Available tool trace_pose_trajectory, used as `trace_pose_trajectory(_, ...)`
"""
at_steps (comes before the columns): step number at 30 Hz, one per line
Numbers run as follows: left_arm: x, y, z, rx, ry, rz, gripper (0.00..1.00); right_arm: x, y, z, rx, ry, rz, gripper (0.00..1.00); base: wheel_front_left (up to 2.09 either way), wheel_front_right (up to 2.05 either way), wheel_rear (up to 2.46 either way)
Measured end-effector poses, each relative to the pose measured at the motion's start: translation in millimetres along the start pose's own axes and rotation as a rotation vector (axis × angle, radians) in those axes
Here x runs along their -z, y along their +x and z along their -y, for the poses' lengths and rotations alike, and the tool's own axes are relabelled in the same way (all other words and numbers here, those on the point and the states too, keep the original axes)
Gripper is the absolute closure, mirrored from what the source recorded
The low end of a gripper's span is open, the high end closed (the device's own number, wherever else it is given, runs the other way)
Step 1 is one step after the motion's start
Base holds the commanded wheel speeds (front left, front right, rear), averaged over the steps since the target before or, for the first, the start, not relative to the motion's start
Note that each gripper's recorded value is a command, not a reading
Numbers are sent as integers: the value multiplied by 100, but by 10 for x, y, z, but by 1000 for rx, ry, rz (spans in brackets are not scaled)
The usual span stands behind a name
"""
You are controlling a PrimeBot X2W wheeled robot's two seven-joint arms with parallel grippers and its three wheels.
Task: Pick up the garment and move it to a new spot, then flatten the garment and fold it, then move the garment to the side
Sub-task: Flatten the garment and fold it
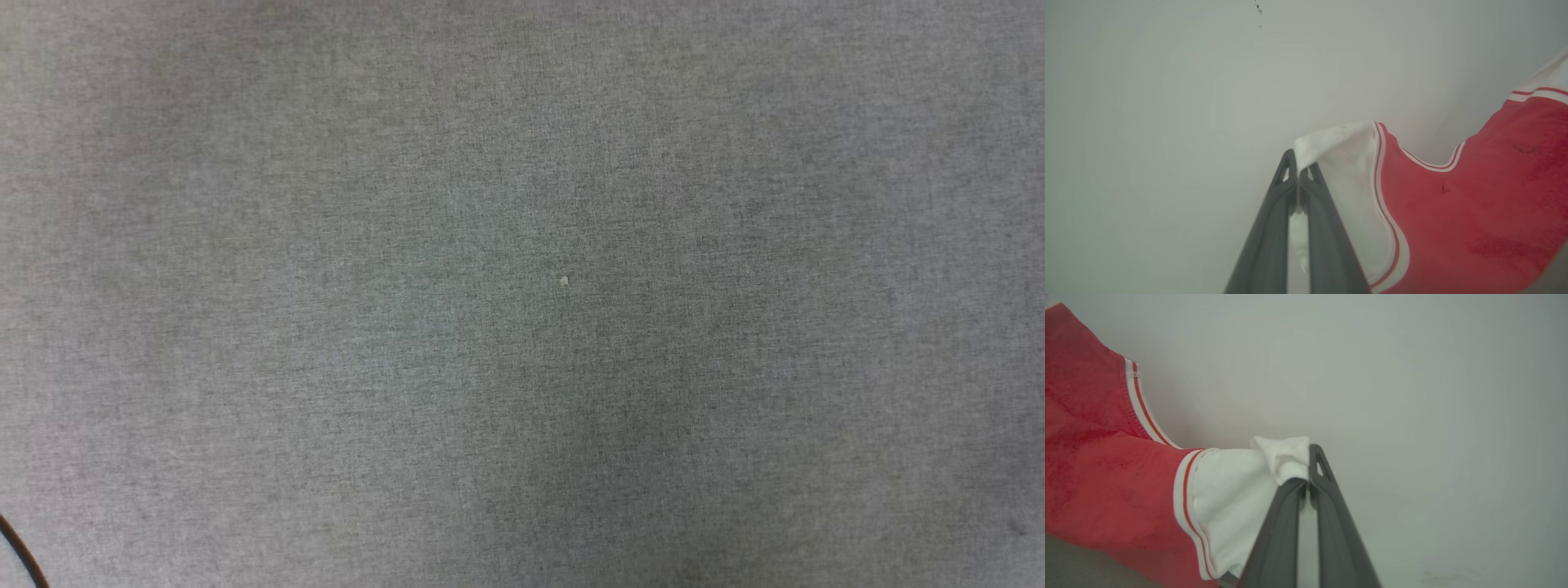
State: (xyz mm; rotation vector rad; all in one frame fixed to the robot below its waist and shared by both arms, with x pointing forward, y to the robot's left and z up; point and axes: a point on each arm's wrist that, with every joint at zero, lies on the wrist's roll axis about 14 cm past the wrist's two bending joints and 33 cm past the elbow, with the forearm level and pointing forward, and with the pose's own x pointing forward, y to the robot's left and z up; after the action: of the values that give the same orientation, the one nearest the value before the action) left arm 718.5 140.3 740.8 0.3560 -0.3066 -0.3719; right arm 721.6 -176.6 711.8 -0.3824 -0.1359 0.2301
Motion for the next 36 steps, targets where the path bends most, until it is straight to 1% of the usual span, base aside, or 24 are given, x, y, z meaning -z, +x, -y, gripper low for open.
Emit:
trace_pose_trajectory(2,201,-12,89,19,-10,-27,100,244,5,-93,-17,23,-37,100,0,0,0)
trace_pose_trajectory(6,587,-92,269,49,-67,-79,100,647,-41,-333,-59,84,-87,100,0,0,0)
trace_pose_trajectory(10,952,-290,439,70,-124,-134,100,1012,-206,-576,-99,141,-134,100,0,0,0)
trace_pose_trajectory(13,1214,-520,609,82,-192,-170,100,1246,-394,-749,-130,182,-167,100,0,0,0)
trace_pose_trajectory(17,1548,-899,804,84,-272,-242,100,1513,-705,-962,-174,226,-212,100,0,0,0)
trace_pose_trajectory(19,1642,-1075,888,74,-312,-266,100,1573,-863,-1048,-194,251,-218,100,0,0,0)
trace_pose_trajectory(23,1825,-1513,1162,78,-374,-337,100,1735,-1258,-1217,-245,274,-257,100,0,0,0)
trace_pose_trajectory(25,1870,-1743,1200,56,-400,-367,100,1819,-1481,-1262,-263,283,-285,100,0,0,0)
trace_pose_trajectory(28,1890,-2095,1251,31,-427,-404,100,1912,-1804,-1295,-277,299,-325,100,0,0,0)
trace_pose_trajectory(32,1942,-2654,1436,28,-456,-484,100,2022,-2241,-1251,-273,304,-380,100,0,0,0)
trace_pose_trajectory(34,1920,-2866,1442,-1,-468,-508,100,2062,-2451,-1232,-273,295,-399,100,0,0,0)
trace_pose_trajectory(36,1906,-3091,1430,-17,-457,-537,100,2096,-2656,-1217,-264,308,-420,100,0,0,0)
